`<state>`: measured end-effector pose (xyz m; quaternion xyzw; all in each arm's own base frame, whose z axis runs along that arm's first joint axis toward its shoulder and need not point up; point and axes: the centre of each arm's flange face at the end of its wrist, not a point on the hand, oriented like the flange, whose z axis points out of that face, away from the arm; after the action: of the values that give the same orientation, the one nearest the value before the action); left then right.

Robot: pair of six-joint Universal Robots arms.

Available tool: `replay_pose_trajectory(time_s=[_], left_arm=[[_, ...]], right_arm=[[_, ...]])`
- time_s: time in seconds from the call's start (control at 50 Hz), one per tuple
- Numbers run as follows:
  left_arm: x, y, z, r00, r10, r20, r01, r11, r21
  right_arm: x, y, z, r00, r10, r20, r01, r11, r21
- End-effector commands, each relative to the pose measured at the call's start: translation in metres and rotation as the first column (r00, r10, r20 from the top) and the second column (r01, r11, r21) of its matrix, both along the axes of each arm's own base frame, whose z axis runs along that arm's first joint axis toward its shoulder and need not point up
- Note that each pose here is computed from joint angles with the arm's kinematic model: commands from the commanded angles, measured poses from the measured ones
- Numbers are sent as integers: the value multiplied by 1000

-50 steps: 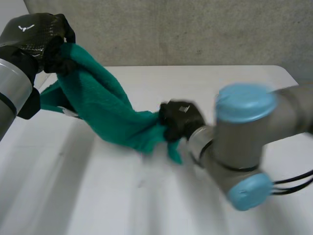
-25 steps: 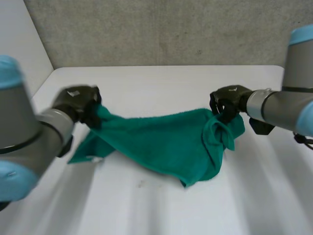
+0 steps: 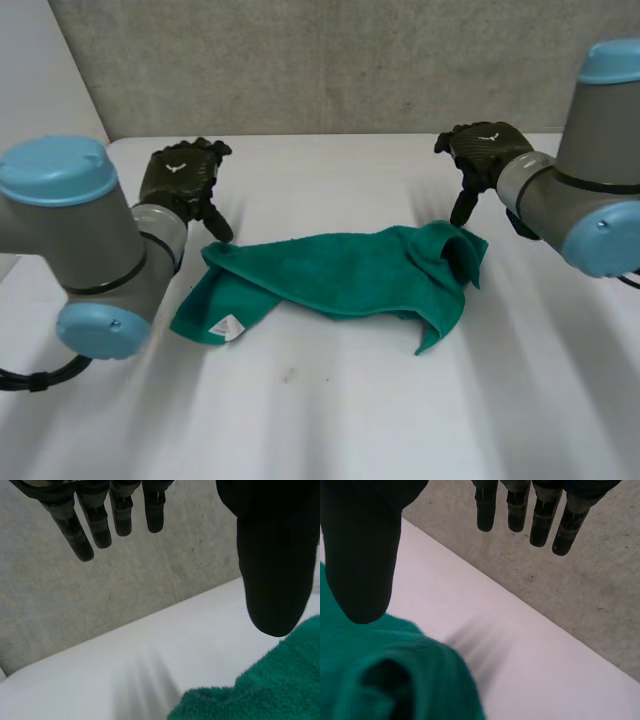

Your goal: Fold the towel.

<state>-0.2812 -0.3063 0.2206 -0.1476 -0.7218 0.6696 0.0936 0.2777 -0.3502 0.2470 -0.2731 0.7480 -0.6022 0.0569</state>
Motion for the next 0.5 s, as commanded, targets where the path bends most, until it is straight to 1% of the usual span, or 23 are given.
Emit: replay_pose_trajectory(time_s=[0.02, 0.08, 0.12, 0.14, 0.18, 0.24, 0.26, 0.32, 0.38, 0.44, 0.5], left_arm=[[19, 17, 13, 999, 36, 5, -36, 999, 22], [27, 22, 11, 998, 56, 22, -57, 997, 59], [35, 28, 11, 995, 94, 15, -95, 990, 108], [35, 28, 11, 995, 94, 15, -95, 990, 108], [44, 34, 12, 987, 154, -36, -145, 971, 188], [52, 40, 6, 970, 218, -104, -176, 934, 311], [52, 40, 6, 970, 218, -105, -177, 934, 311], [57, 44, 0, 950, 270, -155, -189, 897, 400], [59, 45, -4, 942, 291, -166, -196, 881, 432], [64, 42, -10, 937, 311, -161, -211, 869, 447], [64, 34, -30, 936, 327, -128, -228, 844, 486]], right_arm=[[-14, 55, -7, 998, -16, 64, 6, 987, 160], [-16, 74, -27, 992, -29, 124, -4, 966, 257], [-16, 76, -32, 991, -30, 133, -7, 962, 272], [-16, 81, -41, 988, -33, 150, -14, 954, 300], [-14, 91, -57, 986, -21, 163, -35, 942, 333], [-8, 95, -76, 985, -1, 172, -56, 944, 325], [-8, 95, -76, 985, -1, 172, -56, 944, 325], [-4, 93, -97, 988, 1, 153, -56, 932, 359], [-2, 92, -116, 991, -3, 134, -50, 918, 393], [-1, 87, -119, 991, 0, 135, -50, 927, 373], [-3, 73, -112, 987, -14, 161, -28, 965, 259]])
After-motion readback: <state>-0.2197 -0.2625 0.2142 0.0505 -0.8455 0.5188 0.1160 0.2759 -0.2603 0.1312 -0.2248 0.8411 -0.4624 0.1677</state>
